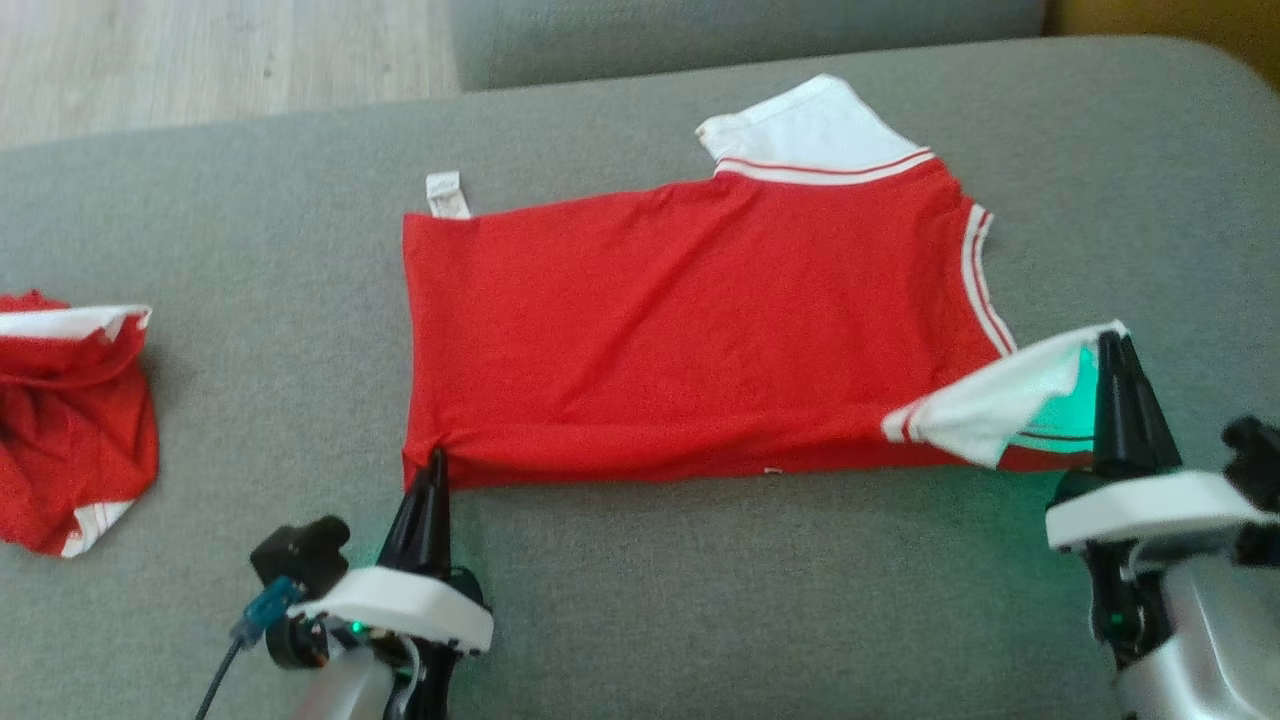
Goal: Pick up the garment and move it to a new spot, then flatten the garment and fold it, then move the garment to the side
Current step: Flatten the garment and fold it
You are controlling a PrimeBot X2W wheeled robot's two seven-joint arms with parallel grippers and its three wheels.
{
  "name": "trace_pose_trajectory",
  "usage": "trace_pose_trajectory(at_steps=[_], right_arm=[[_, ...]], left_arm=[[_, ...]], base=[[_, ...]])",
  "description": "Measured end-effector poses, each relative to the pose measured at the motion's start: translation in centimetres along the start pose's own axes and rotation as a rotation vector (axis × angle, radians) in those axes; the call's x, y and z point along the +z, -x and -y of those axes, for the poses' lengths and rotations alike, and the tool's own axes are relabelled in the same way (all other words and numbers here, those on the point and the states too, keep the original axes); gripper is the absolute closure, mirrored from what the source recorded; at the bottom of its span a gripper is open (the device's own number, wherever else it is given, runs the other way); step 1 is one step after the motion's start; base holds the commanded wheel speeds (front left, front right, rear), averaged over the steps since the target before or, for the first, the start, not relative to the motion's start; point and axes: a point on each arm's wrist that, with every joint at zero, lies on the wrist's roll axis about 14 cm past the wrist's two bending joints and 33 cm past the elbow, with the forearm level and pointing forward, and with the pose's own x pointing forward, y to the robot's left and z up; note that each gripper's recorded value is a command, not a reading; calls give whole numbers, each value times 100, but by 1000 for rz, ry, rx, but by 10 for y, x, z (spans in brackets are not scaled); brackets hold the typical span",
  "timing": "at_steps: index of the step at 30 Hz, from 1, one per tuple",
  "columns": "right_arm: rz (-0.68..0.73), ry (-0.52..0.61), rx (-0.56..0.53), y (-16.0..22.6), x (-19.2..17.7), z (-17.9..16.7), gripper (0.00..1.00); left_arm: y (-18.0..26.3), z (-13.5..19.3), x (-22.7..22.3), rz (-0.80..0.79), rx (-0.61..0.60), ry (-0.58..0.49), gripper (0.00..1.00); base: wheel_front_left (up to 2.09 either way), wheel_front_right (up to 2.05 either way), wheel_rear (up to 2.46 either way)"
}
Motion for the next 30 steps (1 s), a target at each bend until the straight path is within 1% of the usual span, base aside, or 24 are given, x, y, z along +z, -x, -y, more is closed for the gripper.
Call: trace_pose_trajectory(at_steps=[7, 13, 19, 20, 21, 22, 23, 27, 30], right_arm=[[-58, 51, 35, -35, -13, -7, 100], [-60, 99, 64, -65, -10, -17, 100], [-89, 153, 76, -79, -16, -19, 100], [-92, 158, 74, -80, -17, -19, 51], [-96, 170, 75, -80, -18, -19, 0], [-96, 179, 73, -80, -17, -18, 0], [-93, 188, 72, -80, -16, -17, 0], [-29, 246, 77, -82, 6, -19, 0], [38, 259, 70, -78, 26, -21, 0]], left_arm=[[-16, -11, -3, -24, 32, 5, 100], [-32, -13, 12, 0, 35, -3, 100], [-34, -26, 9, -19, 67, -39, 99], [-33, -28, 8, -22, 75, -44, 86], [-32, -30, 9, -20, 81, -47, 41], [-32, -32, 10, -19, 86, -50, 41], [-31, -33, 11, -15, 90, -55, 0], [-27, -37, 31, 47, 114, -103, 0], [-19, -35, 41, 88, 115, -176, 0]], base=[[0, 0, 0], [0, 0, 0], [0, 0, 0], [0, 0, 0], [0, 0, 0], [0, 0, 0], [0, 0, 0], [0, 0, 0], [0, 0, 0]])
